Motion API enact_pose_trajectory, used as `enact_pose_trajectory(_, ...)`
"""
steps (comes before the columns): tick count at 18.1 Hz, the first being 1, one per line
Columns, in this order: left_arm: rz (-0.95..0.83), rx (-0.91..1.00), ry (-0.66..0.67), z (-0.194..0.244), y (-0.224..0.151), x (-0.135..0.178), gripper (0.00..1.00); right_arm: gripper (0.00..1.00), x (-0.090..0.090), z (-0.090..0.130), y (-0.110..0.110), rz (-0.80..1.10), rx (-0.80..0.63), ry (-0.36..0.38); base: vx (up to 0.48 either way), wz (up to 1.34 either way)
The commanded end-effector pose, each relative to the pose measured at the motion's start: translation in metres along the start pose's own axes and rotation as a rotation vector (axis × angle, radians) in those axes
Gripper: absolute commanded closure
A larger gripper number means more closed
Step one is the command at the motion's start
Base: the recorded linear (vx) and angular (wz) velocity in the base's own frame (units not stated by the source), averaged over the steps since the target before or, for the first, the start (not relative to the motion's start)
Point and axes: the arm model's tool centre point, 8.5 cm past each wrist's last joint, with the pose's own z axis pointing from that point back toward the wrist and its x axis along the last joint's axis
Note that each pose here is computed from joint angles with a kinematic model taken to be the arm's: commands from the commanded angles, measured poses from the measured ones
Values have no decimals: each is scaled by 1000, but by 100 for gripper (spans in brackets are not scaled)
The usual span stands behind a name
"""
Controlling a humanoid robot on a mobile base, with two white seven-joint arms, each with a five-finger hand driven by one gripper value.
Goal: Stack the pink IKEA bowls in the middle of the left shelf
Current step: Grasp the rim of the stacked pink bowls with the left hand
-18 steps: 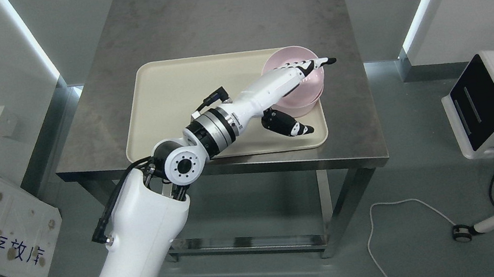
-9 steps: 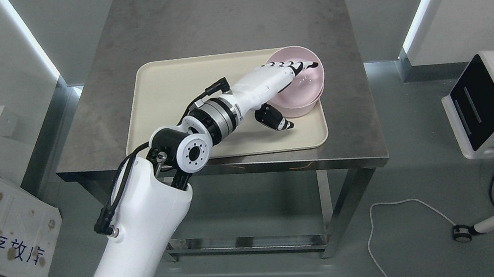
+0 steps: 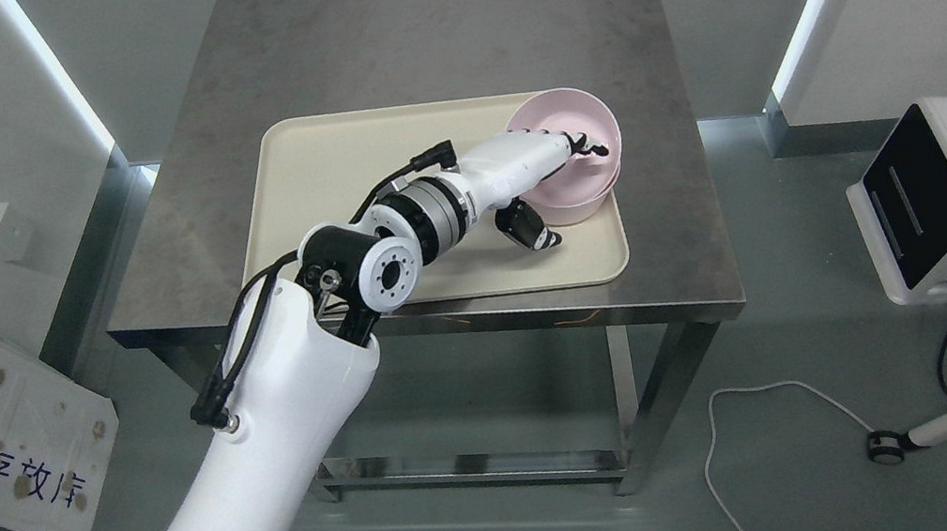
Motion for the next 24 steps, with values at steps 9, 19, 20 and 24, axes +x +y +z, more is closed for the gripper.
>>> enact_pose_trajectory(9, -17, -119, 92, -19, -21, -34, 34, 0, -7, -1, -11, -23, -18, -4, 0, 0)
enact_pose_trajectory(19, 26, -63, 67, -9, -6, -48, 73, 0, -7, -1, -11, -25, -18, -4, 0, 0)
enact_pose_trajectory(20, 26, -56, 60, -8, -4, -51, 78, 0, -7, -1, -11, -23, -18, -5, 0, 0)
enact_pose_trajectory(24, 40, -39, 54, -4, 0, -57, 87, 0, -7, -1, -11, -23, -18, -4, 0, 0)
